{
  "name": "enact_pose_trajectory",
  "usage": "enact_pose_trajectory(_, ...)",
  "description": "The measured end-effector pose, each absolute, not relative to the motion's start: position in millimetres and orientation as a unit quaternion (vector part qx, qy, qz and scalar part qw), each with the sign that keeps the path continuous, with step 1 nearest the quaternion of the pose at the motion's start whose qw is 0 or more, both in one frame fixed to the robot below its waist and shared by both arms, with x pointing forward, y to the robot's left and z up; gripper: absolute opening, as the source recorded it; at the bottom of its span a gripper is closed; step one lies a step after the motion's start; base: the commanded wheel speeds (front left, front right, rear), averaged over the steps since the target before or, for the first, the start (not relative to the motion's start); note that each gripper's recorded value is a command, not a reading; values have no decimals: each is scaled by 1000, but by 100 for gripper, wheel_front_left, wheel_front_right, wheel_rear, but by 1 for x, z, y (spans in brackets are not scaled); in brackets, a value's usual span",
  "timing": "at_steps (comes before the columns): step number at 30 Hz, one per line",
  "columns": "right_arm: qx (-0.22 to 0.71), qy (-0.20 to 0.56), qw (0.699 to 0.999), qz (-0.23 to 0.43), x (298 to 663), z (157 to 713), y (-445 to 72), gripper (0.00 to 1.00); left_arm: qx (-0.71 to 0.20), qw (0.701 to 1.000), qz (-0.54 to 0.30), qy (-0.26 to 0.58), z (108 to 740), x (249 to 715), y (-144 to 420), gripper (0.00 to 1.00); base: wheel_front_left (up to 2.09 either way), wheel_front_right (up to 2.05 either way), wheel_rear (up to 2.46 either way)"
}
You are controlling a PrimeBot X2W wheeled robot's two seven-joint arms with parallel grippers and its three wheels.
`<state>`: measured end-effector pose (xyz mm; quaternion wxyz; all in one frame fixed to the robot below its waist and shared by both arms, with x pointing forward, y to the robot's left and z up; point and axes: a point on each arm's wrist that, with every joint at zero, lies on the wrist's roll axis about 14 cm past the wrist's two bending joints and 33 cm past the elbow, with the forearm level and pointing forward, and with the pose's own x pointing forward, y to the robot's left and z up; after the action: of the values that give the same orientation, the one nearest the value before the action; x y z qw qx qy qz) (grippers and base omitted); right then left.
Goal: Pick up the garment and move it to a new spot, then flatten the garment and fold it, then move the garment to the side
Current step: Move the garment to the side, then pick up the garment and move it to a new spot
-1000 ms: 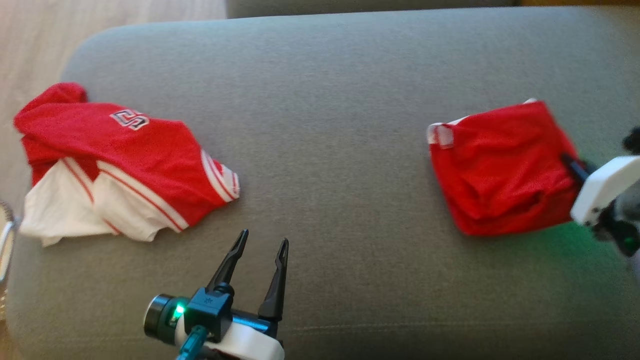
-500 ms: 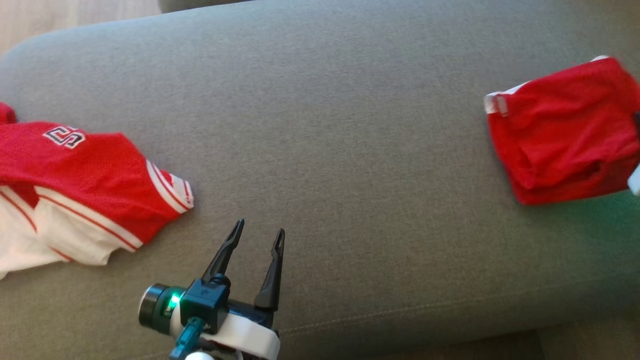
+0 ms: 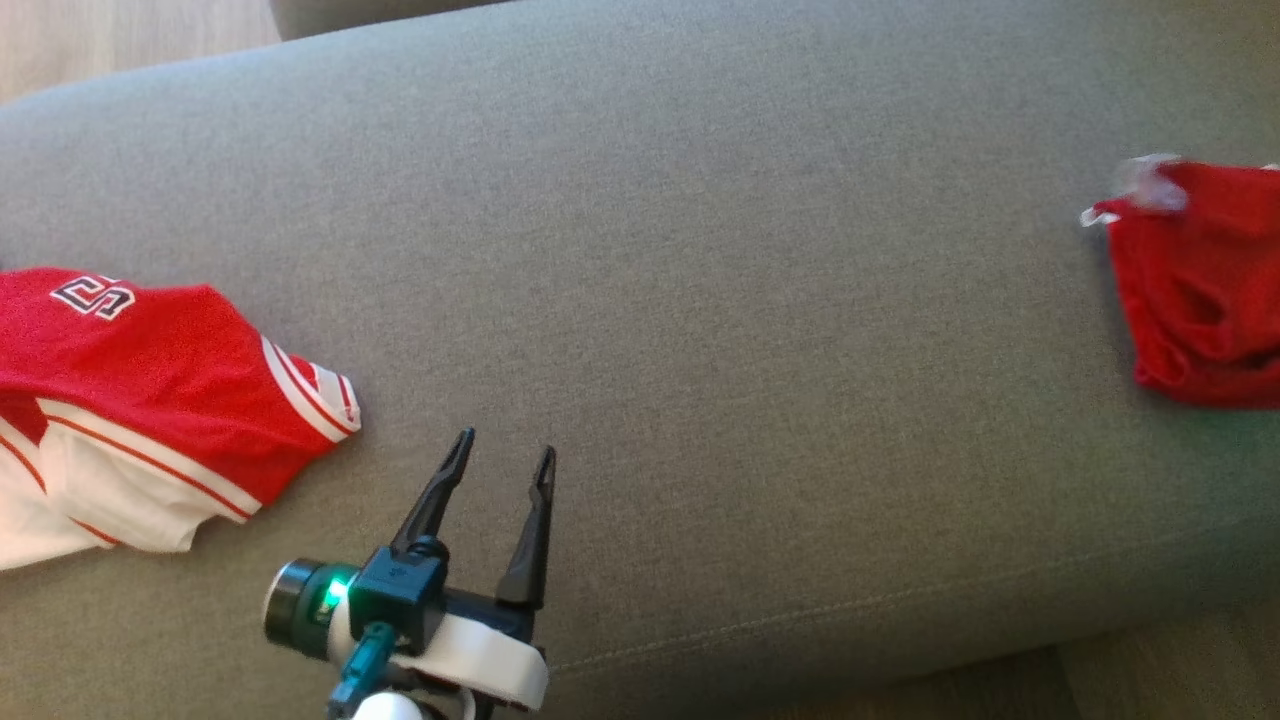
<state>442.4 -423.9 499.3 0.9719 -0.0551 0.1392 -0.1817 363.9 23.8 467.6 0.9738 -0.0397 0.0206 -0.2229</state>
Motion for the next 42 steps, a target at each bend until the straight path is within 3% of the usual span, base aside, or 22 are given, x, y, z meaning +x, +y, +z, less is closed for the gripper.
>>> enact_pose_trajectory(4,-71,95,982,-146,462,525,-402,100,-43,978,-202,15,472,367,33,100,0,0,0)
enact_pose_trajectory(8,-63,30,995,-75,481,545,-339,100,-56,984,-172,4,482,367,45,100,0,0,0)
enact_pose_trajectory(14,-15,5,1000,-14,451,517,-261,100,-76,987,-138,-15,499,359,60,100,0,0,0)
enact_pose_trajectory(20,-3,-46,998,39,418,526,-190,100,-82,991,-102,-33,511,346,79,100,0,0,0)
enact_pose_trajectory(33,12,-65,998,22,349,523,-188,100,-71,994,-69,-55,522,320,100,100,0,0,0)
enact_pose_trajectory(42,16,-54,998,27,339,515,-185,100,-65,995,-44,-54,519,315,116,100,0,0,0)
